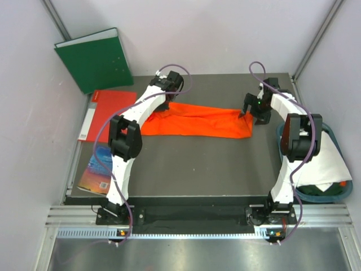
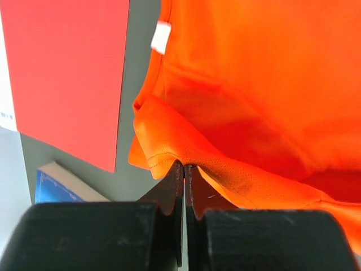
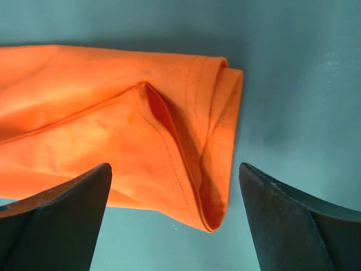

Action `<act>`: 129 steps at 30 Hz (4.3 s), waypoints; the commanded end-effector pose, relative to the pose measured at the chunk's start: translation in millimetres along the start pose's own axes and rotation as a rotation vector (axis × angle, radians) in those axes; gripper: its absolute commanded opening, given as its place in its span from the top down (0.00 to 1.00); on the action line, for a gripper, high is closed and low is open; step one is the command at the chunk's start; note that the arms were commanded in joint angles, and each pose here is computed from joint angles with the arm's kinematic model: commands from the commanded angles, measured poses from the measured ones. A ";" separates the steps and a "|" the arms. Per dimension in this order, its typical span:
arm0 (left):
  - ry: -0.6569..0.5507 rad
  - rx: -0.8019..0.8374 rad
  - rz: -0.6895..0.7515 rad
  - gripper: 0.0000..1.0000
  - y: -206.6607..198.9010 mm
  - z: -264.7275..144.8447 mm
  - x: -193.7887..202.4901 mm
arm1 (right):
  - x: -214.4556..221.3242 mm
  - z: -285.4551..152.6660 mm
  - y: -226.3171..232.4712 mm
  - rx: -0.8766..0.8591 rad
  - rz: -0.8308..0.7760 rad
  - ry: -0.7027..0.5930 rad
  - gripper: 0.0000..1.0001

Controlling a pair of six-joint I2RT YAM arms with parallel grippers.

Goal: Fold and stack the t-shirts
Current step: Fold the tshirt

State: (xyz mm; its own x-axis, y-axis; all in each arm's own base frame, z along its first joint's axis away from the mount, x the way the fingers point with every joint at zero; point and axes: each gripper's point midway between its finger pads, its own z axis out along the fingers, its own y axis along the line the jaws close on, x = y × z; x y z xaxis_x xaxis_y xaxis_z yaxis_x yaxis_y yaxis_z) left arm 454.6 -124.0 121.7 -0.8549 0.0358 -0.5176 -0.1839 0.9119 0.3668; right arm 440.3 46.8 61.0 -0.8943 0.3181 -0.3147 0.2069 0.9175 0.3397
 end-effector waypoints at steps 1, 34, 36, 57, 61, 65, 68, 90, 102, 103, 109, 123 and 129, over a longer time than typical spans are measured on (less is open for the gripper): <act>-0.091 -0.040 -0.017 0.99 1.6 8.0 -35.8 | -11.3 -29.9 7.3 0.009 -0.054 -0.104 0.04; 0.109 0.486 -0.248 0.01 -31.5 -29.5 18.8 | -79.6 12.7 39.4 0.315 -0.437 -0.245 0.00; 0.150 0.567 -0.312 0.01 -42.1 -33.2 32.0 | -86.1 19.2 39.2 0.322 -0.443 -0.249 0.00; 0.388 0.435 -0.529 0.01 -50.9 29.3 64.1 | -2.3 20.8 -11.2 0.323 -0.395 -0.019 1.00; 0.389 0.388 -0.510 0.01 -56.6 52.5 59.3 | 17.3 14.9 -17.2 0.328 -0.390 0.046 1.00; 0.334 0.375 -0.475 0.01 -61.5 68.2 35.0 | 44.4 3.2 -10.6 0.271 -0.377 0.120 1.00; 0.323 0.376 -0.462 0.01 -70.3 81.9 23.7 | 67.8 -10.6 -3.6 0.234 -0.379 0.162 1.00; 0.160 0.950 -0.468 0.01 -114.3 -9.7 -36.7 | 161.4 -81.5 59.8 0.187 -0.567 0.210 0.39; 0.464 1.096 -0.407 0.11 -141.8 -126.3 117.6 | 120.2 -46.3 65.3 0.142 -0.526 0.075 0.25; 0.524 1.102 -0.423 0.14 -148.9 -132.4 131.6 | 119.8 -40.8 64.6 0.130 -0.517 0.080 0.25; 0.647 1.101 -0.365 0.27 -189.0 -168.3 190.9 | 81.8 -32.5 53.0 0.089 -0.405 0.012 0.26; 0.815 0.925 -0.199 0.35 -215.9 -163.1 273.7 | 23.2 -56.4 38.2 0.039 -0.295 -0.096 0.26; 0.823 0.889 -0.189 1.00 -214.1 -151.9 285.3 | 41.1 -58.1 31.7 0.033 -0.295 -0.078 0.26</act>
State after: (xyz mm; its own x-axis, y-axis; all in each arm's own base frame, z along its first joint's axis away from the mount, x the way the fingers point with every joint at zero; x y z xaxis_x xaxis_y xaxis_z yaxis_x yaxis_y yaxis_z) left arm 178.7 -379.7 25.5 -0.9606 -0.0919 0.2622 -0.2234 0.8167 -0.5321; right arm 391.9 73.1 94.9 -0.9072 0.0516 -0.4176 -0.0235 0.9847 0.1729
